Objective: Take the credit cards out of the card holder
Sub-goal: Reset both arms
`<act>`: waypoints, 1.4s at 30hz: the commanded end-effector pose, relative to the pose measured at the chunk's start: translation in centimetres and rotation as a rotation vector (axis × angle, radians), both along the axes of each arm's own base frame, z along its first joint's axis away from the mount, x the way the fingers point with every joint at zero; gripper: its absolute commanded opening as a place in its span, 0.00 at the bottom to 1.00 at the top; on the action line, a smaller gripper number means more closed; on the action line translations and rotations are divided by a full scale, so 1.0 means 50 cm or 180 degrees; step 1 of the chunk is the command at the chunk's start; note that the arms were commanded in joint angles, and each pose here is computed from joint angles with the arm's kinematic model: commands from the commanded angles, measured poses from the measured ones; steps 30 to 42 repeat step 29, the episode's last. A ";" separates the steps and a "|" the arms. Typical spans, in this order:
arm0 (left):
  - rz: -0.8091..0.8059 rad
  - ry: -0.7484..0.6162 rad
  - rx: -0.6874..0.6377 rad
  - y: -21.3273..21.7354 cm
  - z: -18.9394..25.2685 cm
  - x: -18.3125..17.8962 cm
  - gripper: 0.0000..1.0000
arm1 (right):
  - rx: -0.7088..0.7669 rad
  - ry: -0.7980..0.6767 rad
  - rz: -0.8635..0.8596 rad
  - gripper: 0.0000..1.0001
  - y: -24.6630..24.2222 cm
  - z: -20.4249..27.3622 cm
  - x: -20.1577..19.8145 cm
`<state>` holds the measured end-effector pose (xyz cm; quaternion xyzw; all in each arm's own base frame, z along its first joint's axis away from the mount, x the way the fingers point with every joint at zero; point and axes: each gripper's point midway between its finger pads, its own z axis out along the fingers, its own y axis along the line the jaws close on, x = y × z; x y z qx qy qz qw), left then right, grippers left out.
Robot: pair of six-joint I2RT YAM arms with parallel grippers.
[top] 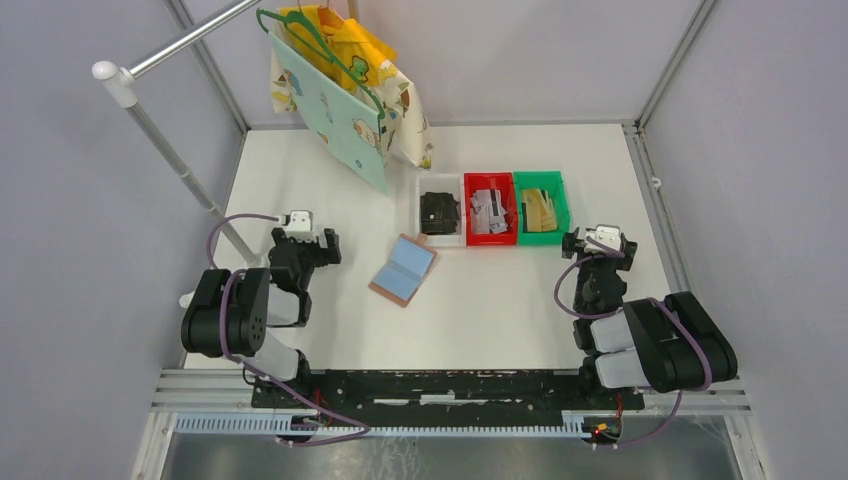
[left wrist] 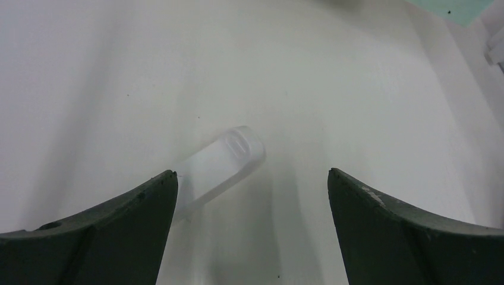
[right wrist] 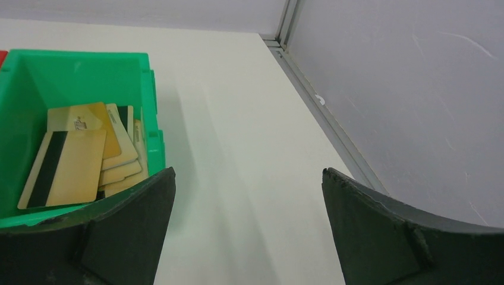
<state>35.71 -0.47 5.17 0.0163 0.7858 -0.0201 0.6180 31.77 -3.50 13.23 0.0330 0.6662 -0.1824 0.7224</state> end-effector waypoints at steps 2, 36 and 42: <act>0.0255 -0.0431 0.0135 0.041 0.071 0.038 1.00 | 0.0049 0.0453 -0.0059 0.98 -0.024 -0.093 -0.062; 0.0713 -0.0335 -0.0003 0.089 0.066 0.044 1.00 | 0.0037 0.0450 -0.0042 0.98 -0.022 -0.092 -0.062; 0.0713 -0.0335 -0.0003 0.089 0.066 0.044 1.00 | 0.0037 0.0450 -0.0042 0.98 -0.022 -0.092 -0.062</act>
